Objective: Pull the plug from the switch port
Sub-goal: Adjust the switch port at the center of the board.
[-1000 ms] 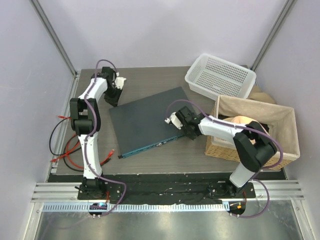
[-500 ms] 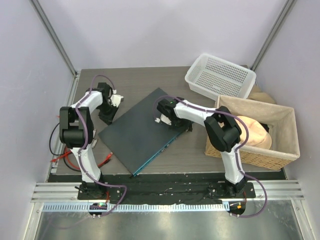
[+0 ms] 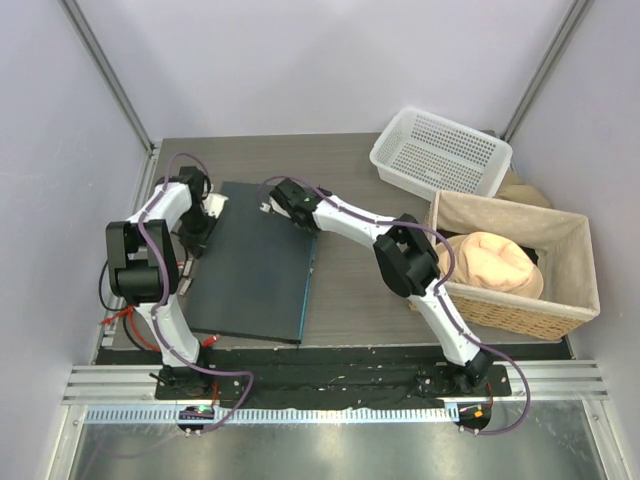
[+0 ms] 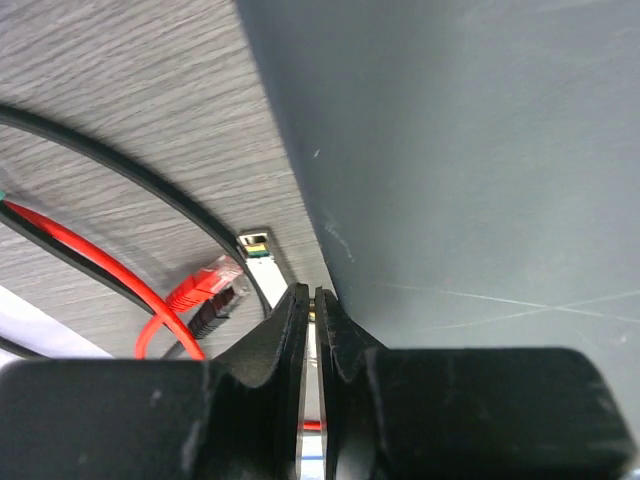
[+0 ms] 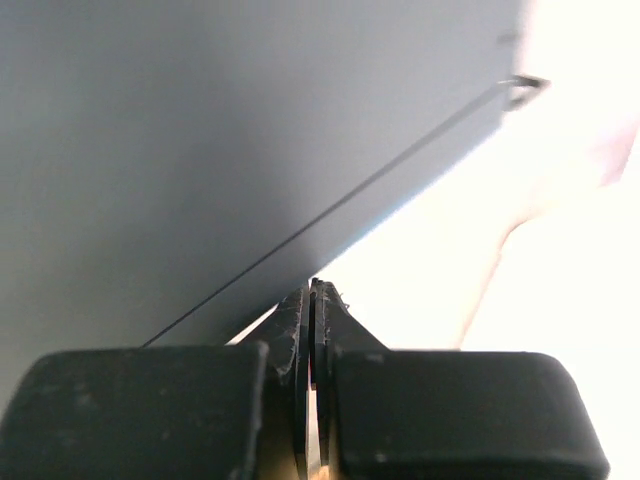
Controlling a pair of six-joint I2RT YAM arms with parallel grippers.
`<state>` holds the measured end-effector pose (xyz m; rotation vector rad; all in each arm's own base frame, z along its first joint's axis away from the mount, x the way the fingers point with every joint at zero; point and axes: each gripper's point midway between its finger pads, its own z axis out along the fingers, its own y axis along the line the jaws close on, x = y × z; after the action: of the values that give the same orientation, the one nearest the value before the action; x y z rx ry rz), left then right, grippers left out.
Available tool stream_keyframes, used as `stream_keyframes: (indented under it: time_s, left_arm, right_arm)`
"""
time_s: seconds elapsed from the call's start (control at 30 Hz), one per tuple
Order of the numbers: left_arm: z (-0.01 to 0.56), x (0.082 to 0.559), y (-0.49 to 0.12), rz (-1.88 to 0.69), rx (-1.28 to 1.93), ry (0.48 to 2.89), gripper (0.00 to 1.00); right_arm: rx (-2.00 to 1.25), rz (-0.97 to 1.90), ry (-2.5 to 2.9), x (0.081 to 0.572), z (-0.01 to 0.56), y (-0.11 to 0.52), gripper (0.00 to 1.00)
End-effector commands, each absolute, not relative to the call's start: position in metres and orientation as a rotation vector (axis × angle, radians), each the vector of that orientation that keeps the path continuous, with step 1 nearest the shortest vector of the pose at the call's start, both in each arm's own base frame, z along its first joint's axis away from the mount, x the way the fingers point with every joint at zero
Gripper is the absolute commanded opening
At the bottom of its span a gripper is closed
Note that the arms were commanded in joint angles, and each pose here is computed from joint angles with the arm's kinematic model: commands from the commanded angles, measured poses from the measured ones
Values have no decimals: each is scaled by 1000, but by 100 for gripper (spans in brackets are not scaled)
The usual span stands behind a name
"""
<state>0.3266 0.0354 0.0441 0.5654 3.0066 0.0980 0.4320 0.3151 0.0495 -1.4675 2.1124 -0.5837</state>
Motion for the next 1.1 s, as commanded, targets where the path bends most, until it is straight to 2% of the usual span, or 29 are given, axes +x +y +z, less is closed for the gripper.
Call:
stream_keyframes:
  time_s: [0.0, 0.07, 0.13, 0.17, 0.2, 0.23, 0.27, 0.3, 0.33, 0.37, 0.43, 0.47, 0.6, 0.63, 0.67, 0.77, 0.83, 0.93, 1.03, 1.07]
  left_arm:
    - [55, 313, -47, -389, 547, 3012, 14]
    - [68, 324, -44, -353, 528, 2966, 15]
    - [93, 335, -42, -334, 509, 2889, 17]
    - [103, 339, -43, -336, 502, 2853, 17]
    - [119, 342, -48, -363, 511, 2793, 17]
    - [131, 344, -54, -400, 529, 2742, 17]
    - [140, 345, -59, -428, 571, 2689, 17]
    - [158, 347, -64, -444, 601, 2600, 17]
    - [166, 344, -77, -531, 639, 2536, 17]
    - [166, 339, -81, -562, 670, 2506, 22]
    - [175, 336, -92, -623, 739, 2414, 28]
    - [172, 333, -95, -650, 748, 2412, 30]
    - [141, 316, -89, -697, 786, 2561, 30]
    - [133, 316, -84, -668, 789, 2604, 30]
    - [121, 315, -76, -629, 795, 2663, 30]
    - [114, 310, -68, -599, 796, 2724, 29]
    - [112, 304, -68, -606, 789, 2748, 29]
    - [104, 294, -65, -607, 800, 2791, 28]
    - [96, 287, -62, -607, 816, 2822, 28]
    - [94, 287, -62, -612, 813, 2827, 28]
  right_arm:
    - [-1217, -259, 1841, 469, 128, 382, 1]
    - [-1194, -238, 1876, 465, 137, 358, 1]
    - [-1119, -109, 1908, 458, 173, 334, 1]
    - [-1132, -33, 1953, 448, 168, 322, 12]
    - [-1073, 77, 1951, 434, 200, 311, 22]
    - [-1095, 272, 1941, 422, 207, 307, 30]
    - [-1137, 364, 1984, 399, 185, 296, 46]
    - [-1147, 438, 1871, 381, 221, 291, 56]
    - [-1162, 472, 1848, 370, 219, 284, 63]
    - [-1205, 525, 1872, 346, 193, 277, 71]
    - [-1258, 549, 1771, 324, 202, 270, 74]
    - [-1297, 612, 1785, 306, 182, 267, 75]
    - [-1336, 740, 1753, 287, 154, 265, 76]
    - [-1335, 769, 1756, 285, 148, 266, 83]
    - [-1321, 814, 1796, 283, 135, 266, 99]
    - [-1275, 924, 1780, 283, 121, 271, 99]
    - [-1228, 898, 1661, 301, 127, 277, 96]
    - [-1216, 856, 1584, 311, 116, 280, 87]
    - [-1223, 866, 1548, 323, 109, 290, 72]
    - [-1234, 865, 1544, 326, 101, 293, 70]
